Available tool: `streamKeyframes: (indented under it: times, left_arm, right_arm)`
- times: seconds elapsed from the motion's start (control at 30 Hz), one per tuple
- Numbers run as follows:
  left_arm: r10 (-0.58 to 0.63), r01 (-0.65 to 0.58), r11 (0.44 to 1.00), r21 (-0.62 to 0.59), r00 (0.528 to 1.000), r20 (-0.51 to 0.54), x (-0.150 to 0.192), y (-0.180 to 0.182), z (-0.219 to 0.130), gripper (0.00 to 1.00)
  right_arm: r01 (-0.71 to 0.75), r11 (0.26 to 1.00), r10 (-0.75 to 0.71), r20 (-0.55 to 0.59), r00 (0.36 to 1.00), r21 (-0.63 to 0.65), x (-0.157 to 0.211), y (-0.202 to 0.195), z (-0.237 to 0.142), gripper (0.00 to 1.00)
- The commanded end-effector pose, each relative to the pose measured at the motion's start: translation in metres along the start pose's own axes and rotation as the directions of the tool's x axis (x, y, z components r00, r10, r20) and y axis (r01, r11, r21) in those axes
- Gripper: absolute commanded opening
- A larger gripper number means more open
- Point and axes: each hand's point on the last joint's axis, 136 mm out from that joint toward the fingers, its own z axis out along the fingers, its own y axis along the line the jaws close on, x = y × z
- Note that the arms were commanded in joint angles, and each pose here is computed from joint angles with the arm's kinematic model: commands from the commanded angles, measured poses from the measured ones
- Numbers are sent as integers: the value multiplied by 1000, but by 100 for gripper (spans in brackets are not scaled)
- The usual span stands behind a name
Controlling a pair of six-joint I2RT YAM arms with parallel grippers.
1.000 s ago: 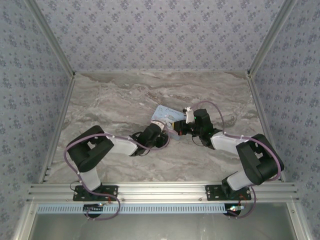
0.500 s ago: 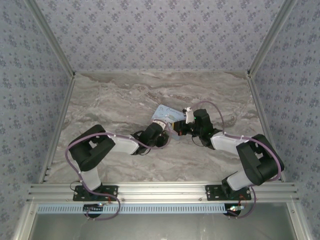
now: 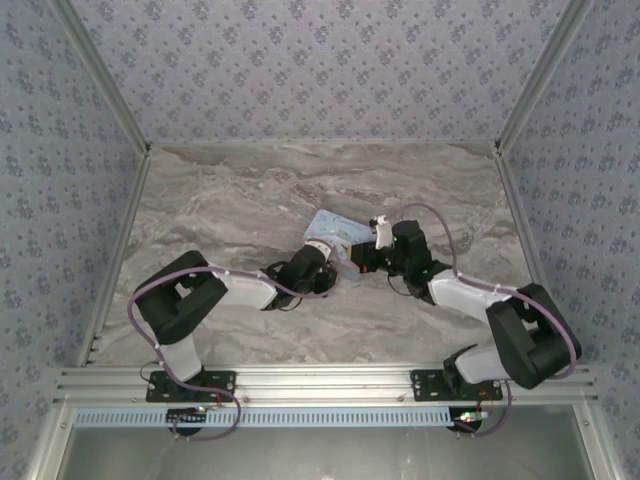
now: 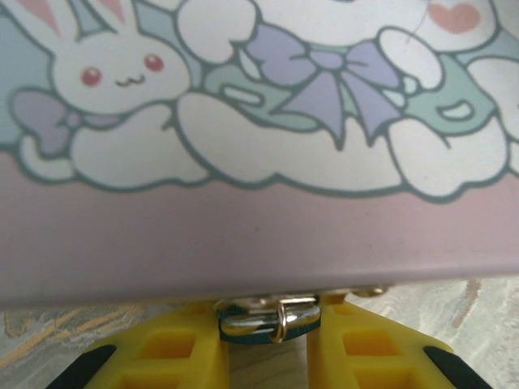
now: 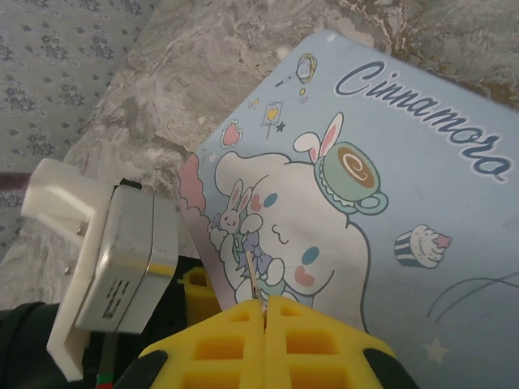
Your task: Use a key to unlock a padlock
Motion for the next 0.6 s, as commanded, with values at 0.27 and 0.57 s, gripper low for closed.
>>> streamKeyframes:
  times: [0.27, 0.57]
  left_arm:
    - [-297, 296, 946, 132, 955, -11, -28, -33, -28, 22]
    - [-464, 455, 846, 278, 885, -35, -52, -60, -41, 22]
  right_arm:
    - [139, 990, -140, 32, 990, 30, 49, -2, -50, 0]
    - [261, 965, -261, 23, 965, 7, 82, 7, -64, 0]
